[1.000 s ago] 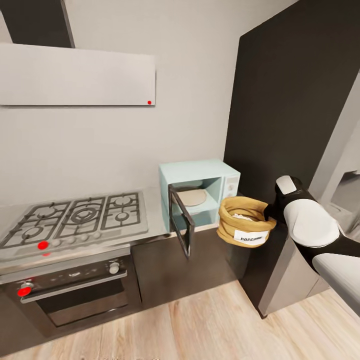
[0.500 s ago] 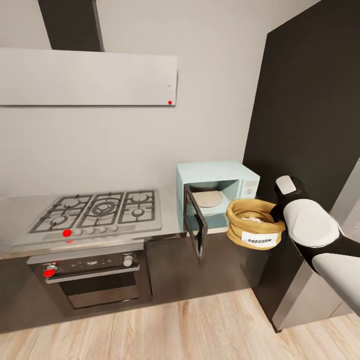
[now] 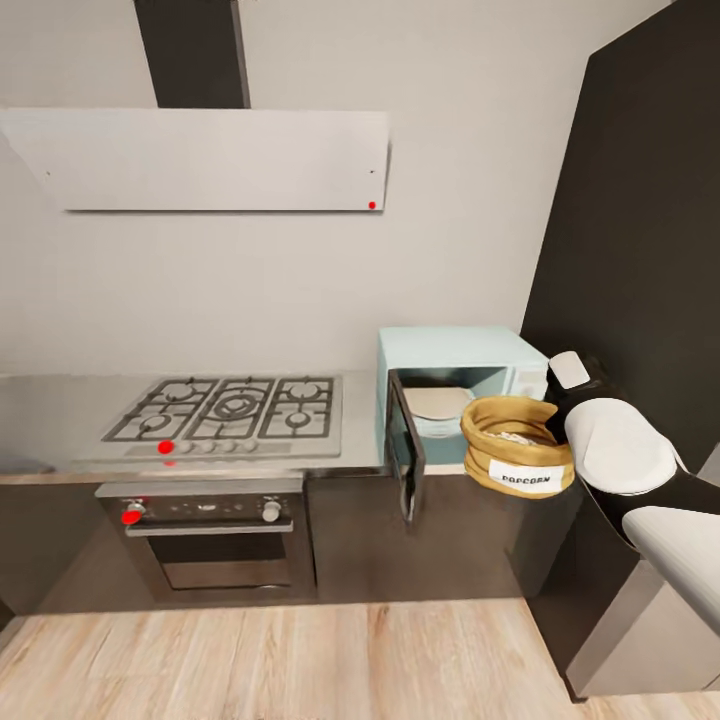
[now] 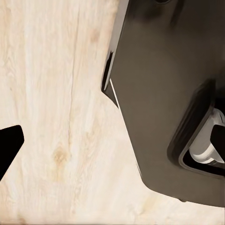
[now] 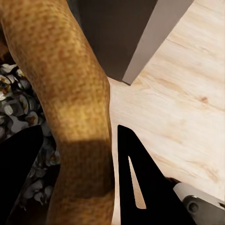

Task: In the kitchen, take the popcorn bag from the countertop, put it into the microwave, and heat it until the popcorn is cooked so the cooked popcorn ends up inside the bag.

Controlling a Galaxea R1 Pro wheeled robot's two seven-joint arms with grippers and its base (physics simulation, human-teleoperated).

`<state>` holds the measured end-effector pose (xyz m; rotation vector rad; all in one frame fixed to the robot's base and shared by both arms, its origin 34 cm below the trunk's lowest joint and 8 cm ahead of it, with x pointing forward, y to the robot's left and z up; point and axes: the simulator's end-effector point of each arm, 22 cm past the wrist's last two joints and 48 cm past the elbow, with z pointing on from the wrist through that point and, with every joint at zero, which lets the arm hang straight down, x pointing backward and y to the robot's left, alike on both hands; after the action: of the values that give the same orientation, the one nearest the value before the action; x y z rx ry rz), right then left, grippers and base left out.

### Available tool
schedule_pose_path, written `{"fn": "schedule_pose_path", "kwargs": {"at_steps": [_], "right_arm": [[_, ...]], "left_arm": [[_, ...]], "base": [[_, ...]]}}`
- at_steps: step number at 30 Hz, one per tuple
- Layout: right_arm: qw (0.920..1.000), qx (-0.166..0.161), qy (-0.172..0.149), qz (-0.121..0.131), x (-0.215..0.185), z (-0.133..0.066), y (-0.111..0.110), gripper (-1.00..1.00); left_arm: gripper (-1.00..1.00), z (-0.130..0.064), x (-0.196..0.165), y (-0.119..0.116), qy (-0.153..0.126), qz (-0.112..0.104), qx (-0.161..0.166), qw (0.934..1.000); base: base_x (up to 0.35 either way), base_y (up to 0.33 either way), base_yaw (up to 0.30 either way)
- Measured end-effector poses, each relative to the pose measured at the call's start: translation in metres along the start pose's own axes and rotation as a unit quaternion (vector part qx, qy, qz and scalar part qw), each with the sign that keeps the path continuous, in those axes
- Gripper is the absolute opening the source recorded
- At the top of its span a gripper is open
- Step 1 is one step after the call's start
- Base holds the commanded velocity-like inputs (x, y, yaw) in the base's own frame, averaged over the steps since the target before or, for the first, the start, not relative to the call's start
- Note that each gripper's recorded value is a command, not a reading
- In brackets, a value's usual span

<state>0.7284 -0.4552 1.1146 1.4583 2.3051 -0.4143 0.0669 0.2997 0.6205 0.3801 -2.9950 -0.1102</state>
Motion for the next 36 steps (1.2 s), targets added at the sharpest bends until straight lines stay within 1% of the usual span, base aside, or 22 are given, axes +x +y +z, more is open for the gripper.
{"fn": "schedule_pose_path", "kwargs": {"at_steps": [3, 7, 10, 13, 15, 18, 23, 25, 32, 36], "right_arm": [[0.9999, -0.003, 0.009, 0.005, 0.004, 0.002, 0.000, -1.00], [0.9972, -0.021, 0.064, 0.032, 0.029, 0.011, 0.005, -1.00], [0.9961, -0.025, 0.075, 0.038, 0.034, 0.013, 0.006, -1.00], [0.9959, -0.026, 0.077, 0.041, 0.035, 0.013, 0.006, -1.00], [0.9957, -0.025, 0.074, 0.048, 0.034, 0.013, 0.006, -1.00], [0.9953, -0.021, 0.065, 0.068, 0.030, 0.014, 0.004, -1.00], [0.9937, 0.008, 0.054, 0.098, 0.025, 0.015, -0.008, -1.00], [0.9928, 0.014, 0.051, 0.107, 0.024, 0.015, -0.012, -1.00], [0.9919, 0.018, 0.051, 0.115, 0.021, 0.017, -0.016, -1.00], [0.9914, 0.020, 0.052, 0.119, 0.018, 0.019, -0.020, -1.00]], "left_arm": [[1.00, 0.000, 0.000, 0.000, 0.000, 0.000, 0.000, 1.0000], [1.00, 0.000, 0.000, 0.000, 0.000, 0.000, 0.000, 1.0000], [1.00, 0.000, 0.000, 0.000, 0.000, 0.000, 0.000, 1.0000], [1.00, 0.000, 0.000, 0.000, 0.000, -0.001, 0.000, 1.0000], [1.00, 0.000, 0.000, 0.000, -0.001, -0.001, 0.000, 1.0000], [1.00, 0.000, 0.000, 0.000, -0.001, -0.001, 0.000, 1.0000], [1.00, 0.000, 0.000, 0.000, -0.001, -0.001, 0.000, 1.0000], [1.00, 0.000, 0.000, 0.000, 0.000, 0.000, 0.000, 1.0000], [1.00, 0.000, 0.001, 0.000, 0.002, 0.000, 0.000, 1.0000], [1.00, 0.000, 0.000, 0.000, 0.000, -0.001, 0.000, 1.0000]], "base": [[0.000, -0.302, 0.266], [0.000, -0.256, 0.266], [0.000, -0.211, 0.266], [0.000, -0.065, 0.266], [0.000, -0.016, 0.266], [0.000, -0.004, 0.266], [0.000, 0.000, 0.256], [0.000, -0.038, 0.084], [0.000, -0.273, 0.008], [0.000, -0.094, 0.000]]}}
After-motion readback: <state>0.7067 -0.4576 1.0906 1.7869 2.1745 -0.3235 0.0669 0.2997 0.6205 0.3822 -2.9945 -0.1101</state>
